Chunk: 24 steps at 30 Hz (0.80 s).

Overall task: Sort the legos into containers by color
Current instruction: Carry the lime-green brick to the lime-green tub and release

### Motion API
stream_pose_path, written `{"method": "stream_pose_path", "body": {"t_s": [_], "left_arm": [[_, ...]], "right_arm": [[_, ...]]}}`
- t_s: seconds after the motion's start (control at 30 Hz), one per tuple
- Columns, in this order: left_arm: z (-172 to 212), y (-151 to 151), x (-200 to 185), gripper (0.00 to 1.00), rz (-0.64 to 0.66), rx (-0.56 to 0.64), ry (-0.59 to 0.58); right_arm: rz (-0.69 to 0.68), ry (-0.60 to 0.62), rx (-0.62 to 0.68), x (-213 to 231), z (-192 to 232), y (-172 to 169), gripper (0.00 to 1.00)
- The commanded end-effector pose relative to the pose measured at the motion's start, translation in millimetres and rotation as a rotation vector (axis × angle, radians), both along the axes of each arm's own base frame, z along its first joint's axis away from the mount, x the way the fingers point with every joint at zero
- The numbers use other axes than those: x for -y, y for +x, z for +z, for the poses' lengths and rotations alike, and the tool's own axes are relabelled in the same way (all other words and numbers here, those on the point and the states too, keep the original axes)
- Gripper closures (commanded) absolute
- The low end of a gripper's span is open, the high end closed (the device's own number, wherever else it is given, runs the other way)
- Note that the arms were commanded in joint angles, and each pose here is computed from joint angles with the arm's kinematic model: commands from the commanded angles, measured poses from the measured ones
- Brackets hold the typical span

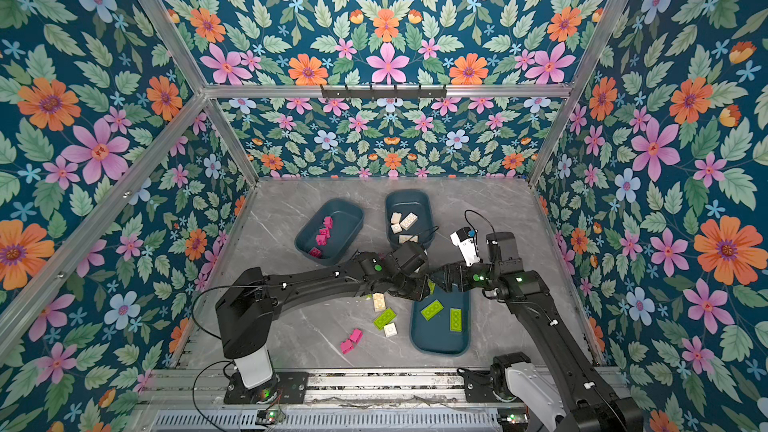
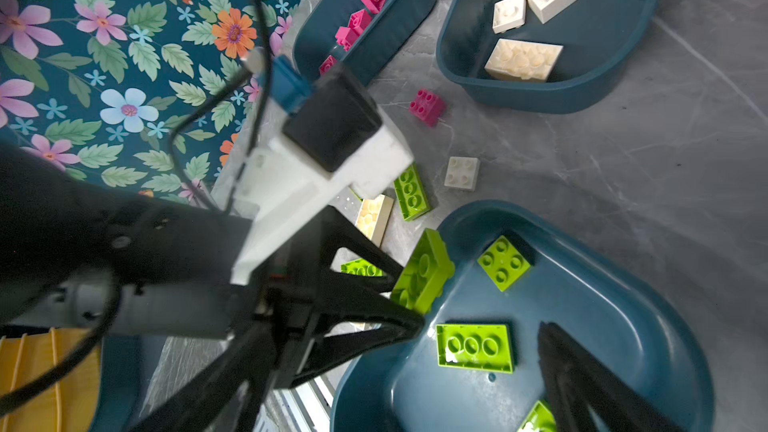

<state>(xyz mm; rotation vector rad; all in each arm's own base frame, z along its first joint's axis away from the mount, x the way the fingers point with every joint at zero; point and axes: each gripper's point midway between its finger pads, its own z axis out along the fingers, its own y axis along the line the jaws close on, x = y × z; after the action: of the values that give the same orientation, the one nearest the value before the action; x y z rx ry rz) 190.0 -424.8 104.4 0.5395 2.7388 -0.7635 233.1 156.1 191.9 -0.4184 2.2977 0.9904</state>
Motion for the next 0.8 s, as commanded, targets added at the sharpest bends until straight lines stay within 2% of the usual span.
{"method": "stream_pose_path", "body": {"t_s": [0.0,0.2,0.3,0.47,0.67,0.77], "left_arm": [[-2,-6,7,0.72,-0.036,-0.022,-0.036],[-5,-9,9,0.65,-0.028,-0.042,-0.069],[-3,-7,3,0.53,-0.014,-0.033,-0.06],[13,-1,-10,0.41,0.009,-0.019,-0.031],[28,10,-59,0.32,0.098,0.009,0.065],[25,15,-89,0.3,0.203,-0.001,0.132]], "right_arm": [[0.012,-0.013,0.004,1,-1,-5,0.01],[0.017,-0.03,0.013,3,1,-6,0.01],[0.02,-0.031,0.018,3,2,-5,0.01],[0.023,-0.036,0.018,3,2,-6,0.01],[0.051,0.004,0.004,-3,2,-8,0.01],[0.063,0.029,-0.009,-6,1,-8,0.01]]}}
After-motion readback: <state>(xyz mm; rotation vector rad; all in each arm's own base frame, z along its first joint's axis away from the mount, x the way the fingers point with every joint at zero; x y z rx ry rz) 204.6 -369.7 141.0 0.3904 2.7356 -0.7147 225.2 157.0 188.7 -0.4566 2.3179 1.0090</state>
